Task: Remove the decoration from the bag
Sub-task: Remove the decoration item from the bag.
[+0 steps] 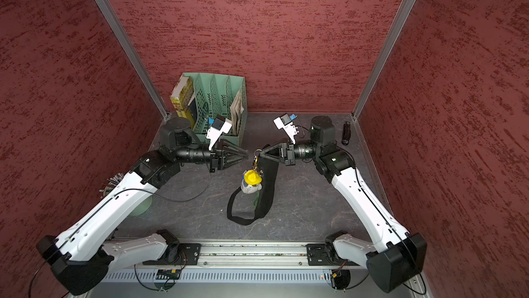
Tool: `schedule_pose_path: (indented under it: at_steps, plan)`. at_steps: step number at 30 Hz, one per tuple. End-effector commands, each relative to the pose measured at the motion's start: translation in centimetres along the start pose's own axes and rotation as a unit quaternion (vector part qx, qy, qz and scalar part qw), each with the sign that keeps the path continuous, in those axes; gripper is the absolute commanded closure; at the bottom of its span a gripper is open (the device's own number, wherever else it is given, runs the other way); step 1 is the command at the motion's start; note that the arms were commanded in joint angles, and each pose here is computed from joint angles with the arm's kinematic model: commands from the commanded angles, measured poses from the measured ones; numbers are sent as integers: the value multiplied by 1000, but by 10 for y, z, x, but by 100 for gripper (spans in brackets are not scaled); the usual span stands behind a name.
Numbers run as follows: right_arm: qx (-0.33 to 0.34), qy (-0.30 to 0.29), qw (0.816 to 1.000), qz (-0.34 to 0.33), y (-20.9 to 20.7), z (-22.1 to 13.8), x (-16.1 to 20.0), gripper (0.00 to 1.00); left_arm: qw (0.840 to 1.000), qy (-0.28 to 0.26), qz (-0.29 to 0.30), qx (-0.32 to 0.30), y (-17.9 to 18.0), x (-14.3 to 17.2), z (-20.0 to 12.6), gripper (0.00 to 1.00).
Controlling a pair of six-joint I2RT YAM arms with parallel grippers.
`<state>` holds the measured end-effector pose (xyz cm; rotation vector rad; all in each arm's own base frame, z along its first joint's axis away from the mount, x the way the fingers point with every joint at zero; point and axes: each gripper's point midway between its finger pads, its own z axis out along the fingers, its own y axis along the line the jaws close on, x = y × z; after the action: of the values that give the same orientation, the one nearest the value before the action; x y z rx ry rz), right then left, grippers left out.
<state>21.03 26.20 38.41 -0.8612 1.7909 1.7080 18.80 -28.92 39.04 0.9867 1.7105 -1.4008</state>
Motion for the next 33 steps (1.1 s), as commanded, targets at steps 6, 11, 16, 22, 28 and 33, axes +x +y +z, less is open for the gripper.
schedule_pose_path:
  at_steps: [6, 11, 16, 22, 28, 33]
  plan:
    - [-19, -23, 998, -61, 29, -1, -32, 100, 996, 23, -12, 87, -33, 23, 10, 77]
    - [-26, -25, 997, -63, 34, -1, -34, 100, 997, 19, -8, 72, -24, 18, 15, 74]
    - [-25, -29, 997, -66, 39, -3, -35, 100, 999, 16, 0, 47, -15, 14, 23, 65]
    - [-24, -30, 997, -63, 40, -4, -35, 100, 1000, 12, 13, 14, -5, 9, 30, 65]
    - [-3, -34, 998, -62, 35, -4, -35, 100, 999, 14, 24, 16, -12, 10, 24, 64]
    - [8, -38, 997, -61, 32, -5, -37, 100, 999, 11, 30, 1, -12, 12, 19, 64]
